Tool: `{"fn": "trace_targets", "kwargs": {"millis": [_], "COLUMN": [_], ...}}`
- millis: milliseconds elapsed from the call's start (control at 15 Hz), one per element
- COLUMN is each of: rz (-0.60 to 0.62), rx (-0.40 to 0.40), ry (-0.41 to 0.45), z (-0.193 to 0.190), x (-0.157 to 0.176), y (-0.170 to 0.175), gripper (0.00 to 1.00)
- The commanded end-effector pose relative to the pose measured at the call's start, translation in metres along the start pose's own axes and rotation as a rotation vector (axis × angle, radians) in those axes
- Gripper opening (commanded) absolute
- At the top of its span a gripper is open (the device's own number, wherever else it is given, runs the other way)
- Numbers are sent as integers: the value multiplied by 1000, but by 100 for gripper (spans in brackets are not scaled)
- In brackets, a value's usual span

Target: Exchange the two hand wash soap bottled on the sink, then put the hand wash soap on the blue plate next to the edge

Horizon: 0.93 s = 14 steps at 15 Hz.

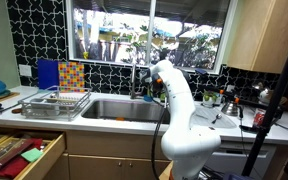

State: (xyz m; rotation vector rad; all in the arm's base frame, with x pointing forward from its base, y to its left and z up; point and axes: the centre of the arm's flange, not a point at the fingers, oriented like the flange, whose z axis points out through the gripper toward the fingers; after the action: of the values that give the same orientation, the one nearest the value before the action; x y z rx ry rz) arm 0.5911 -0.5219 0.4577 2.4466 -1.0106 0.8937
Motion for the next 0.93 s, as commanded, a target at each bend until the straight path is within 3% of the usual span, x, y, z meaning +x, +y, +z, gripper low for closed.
{"fn": "trace_targets", "kwargs": {"millis": [0,400,867], "rz": [28,92,227], "rx": [3,-31,-183], "ry": [6,-66,-208], "z": [-38,-79,-90], "x": [10,4,-39], "y": [29,89,165], "gripper": [41,41,41]}}
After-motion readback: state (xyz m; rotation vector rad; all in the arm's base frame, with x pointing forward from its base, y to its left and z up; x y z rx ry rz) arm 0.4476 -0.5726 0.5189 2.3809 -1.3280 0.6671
